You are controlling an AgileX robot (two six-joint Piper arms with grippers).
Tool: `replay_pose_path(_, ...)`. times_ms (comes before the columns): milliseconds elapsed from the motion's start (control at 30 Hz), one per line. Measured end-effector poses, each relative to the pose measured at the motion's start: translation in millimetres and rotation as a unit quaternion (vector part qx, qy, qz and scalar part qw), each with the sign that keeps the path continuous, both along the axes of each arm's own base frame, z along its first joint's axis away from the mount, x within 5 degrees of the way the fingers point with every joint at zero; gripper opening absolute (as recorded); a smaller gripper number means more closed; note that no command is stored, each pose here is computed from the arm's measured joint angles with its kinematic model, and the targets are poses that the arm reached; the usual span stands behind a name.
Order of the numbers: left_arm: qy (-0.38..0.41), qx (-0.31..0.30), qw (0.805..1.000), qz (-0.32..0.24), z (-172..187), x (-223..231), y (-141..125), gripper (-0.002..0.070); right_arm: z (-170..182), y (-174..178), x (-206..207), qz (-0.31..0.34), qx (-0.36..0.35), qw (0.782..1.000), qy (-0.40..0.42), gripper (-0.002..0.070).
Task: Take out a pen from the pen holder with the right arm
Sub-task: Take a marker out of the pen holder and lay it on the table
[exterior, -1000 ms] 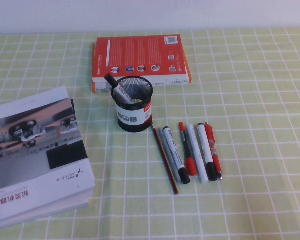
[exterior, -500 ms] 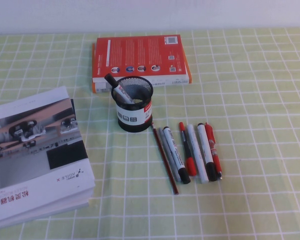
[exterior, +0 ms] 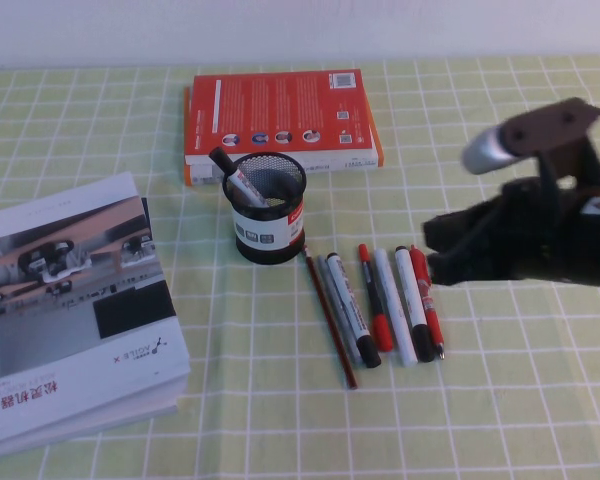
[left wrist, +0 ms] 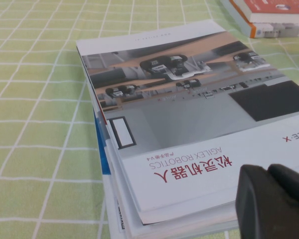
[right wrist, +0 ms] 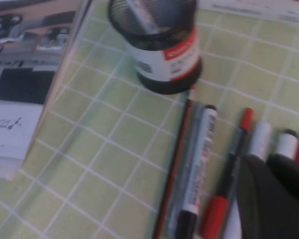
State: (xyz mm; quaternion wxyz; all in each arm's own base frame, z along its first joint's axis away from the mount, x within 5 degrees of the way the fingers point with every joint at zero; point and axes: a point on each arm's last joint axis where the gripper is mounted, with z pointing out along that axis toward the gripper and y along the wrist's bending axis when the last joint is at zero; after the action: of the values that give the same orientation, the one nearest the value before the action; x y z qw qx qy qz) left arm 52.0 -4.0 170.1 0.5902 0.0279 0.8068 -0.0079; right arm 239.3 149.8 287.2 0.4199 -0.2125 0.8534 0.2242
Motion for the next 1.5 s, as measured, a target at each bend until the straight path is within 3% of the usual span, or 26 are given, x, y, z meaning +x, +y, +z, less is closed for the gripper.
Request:
replay_pose_path(300, 0.000, 0.000, 1.000, 0.000, 0.0, 0.0, 0.0, -0.0005, 1.0, 104.1, 43.7, 0.131, -0.057, 0.989, -0.046, 0.0022)
replay_pose_path(633, 0.000, 0.000, 1.000, 0.000, 0.0, 0.0, 0.0, -0.0005, -9.0, 151.6, 80.6, 0.169, -0.127, 0.965, -0.155, 0.0363)
replay_pose_path(733, 0.000, 0.000, 1.000, 0.000, 0.0, 0.0, 0.0, -0.0005, -19.3, 156.6, 90.9, 0.155, -0.131, 0.960, -0.191, 0.0414)
replay_pose_path(1067, 0.000, 0.000, 1.000, 0.000, 0.0, 0.0, 0.0, -0.0005, -45.1, 174.9, 111.3, 0.134, -0.125, 0.956, -0.230, 0.0433)
replay_pose_path(1500, 0.000, 0.000, 1.000, 0.000, 0.0, 0.0, 0.0, -0.0005, -46.8, 197.7, 130.3, 0.129, -0.109, 0.953, -0.253, 0.0432)
